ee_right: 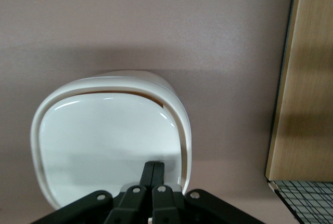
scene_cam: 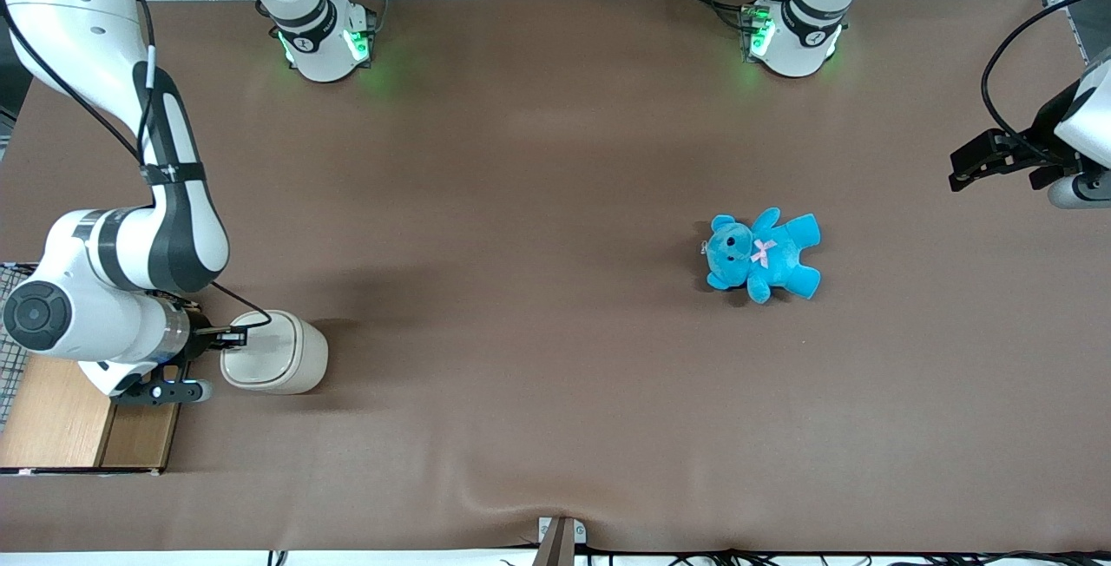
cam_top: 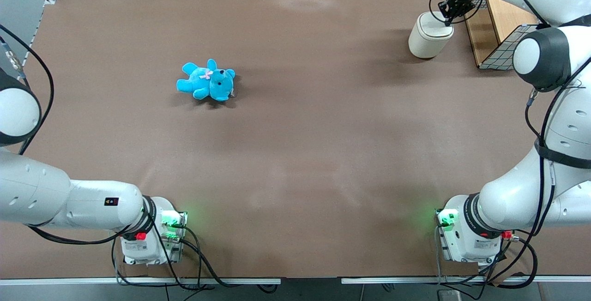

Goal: Open trash can with right arm
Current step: 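Lift the right gripper up and away from the opened trash can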

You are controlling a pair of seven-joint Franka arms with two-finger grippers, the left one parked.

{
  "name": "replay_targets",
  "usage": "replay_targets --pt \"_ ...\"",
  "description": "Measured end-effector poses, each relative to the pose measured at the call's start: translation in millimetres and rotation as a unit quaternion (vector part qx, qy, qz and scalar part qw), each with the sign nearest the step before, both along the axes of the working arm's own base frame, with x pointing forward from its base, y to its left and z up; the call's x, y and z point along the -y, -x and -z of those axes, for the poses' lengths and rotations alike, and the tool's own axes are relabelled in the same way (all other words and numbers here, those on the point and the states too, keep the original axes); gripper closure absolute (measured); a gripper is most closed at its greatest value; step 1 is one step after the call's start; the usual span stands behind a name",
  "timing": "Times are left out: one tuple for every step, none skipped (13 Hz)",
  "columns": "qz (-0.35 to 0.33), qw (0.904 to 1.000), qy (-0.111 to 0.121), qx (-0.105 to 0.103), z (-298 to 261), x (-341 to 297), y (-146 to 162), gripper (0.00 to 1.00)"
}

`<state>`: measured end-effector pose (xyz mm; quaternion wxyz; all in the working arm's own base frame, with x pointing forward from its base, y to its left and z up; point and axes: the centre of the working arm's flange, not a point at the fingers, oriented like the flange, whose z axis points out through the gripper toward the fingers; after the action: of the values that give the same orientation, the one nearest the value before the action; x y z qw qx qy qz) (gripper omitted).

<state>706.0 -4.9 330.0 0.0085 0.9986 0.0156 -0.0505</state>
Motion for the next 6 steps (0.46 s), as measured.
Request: replay_targets --pt "-0.001 1.0 0.0 0.001 -15 -1 1 0.99" --pt "-0.001 1.0 -0.001 0.004 -34 -2 4 0.99" --pt "-0.001 1.0 -0.001 0.008 -55 -1 8 0.93" --pt "-0.003 0.9999 -0.001 0.014 -76 0 12 0.93" --pt "-0.006 0.9998 -0.002 0.02 -95 2 16 0.85" --pt "-0.007 0.9997 -0.002 0.025 -110 4 20 0.74"
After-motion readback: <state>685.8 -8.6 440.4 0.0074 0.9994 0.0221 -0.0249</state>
